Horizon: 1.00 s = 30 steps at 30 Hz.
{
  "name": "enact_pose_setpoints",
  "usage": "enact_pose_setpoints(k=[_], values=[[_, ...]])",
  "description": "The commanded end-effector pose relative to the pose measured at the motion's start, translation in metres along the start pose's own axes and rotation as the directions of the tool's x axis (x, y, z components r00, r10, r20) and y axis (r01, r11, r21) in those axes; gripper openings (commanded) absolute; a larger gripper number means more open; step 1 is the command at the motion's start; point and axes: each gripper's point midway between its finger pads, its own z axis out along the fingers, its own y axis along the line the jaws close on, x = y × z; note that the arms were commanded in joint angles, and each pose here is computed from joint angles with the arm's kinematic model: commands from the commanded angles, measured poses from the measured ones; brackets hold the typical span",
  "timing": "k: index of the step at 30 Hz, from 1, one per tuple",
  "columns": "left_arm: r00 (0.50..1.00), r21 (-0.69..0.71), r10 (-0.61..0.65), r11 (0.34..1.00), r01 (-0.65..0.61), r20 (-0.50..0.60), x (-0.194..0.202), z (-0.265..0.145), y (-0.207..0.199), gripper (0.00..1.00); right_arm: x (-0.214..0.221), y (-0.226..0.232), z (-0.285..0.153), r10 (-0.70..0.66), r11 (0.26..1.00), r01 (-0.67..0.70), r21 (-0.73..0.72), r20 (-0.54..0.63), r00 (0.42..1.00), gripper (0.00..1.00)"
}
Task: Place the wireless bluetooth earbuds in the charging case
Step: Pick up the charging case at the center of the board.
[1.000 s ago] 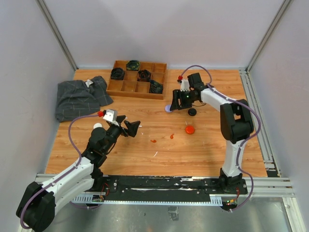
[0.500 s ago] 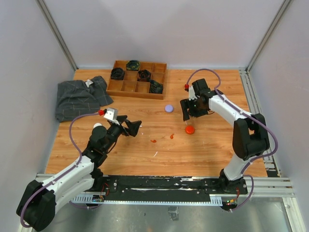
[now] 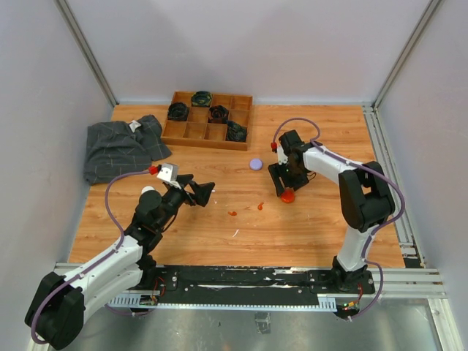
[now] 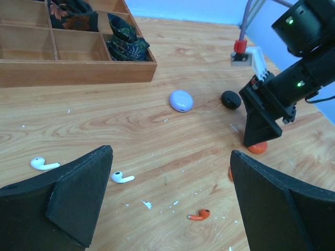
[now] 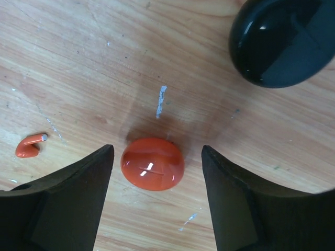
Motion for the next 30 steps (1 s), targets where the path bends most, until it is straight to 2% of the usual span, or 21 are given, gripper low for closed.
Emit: enact_pose_setpoints(k=[1,6,11,23,30], values=[[0.999,0.032,-0.007,0.999,0.005,0.049,-0.015,0.003,-0.007,0.99,0.017,0.003,0.013,-0.002,1.000,0.003,0.019,-0.069,0.998,0.66],[0.999,0.061,-0.023,0.998,0.021,0.031,-0.012,0.004,-0.013,0.99,0.023,0.004,0.017,0.001,1.000,0.000,0.012,-0.089,0.996,0.58],[0.997,0.117,-0.077,0.990,0.079,-0.022,-0.004,0.009,-0.025,0.99,0.020,0.008,0.007,0.000,1.000,0.000,0.005,-0.060,0.998,0.47],[0.984,0.224,-0.145,0.960,0.165,-0.102,0.011,0.016,-0.071,0.99,-0.010,0.037,-0.031,-0.022,0.999,0.026,-0.031,0.116,0.993,0.41],[0.967,0.277,-0.230,0.927,0.253,-0.114,0.015,0.022,-0.095,0.99,-0.047,0.086,-0.071,-0.039,0.991,0.076,-0.111,0.305,0.951,0.41]])
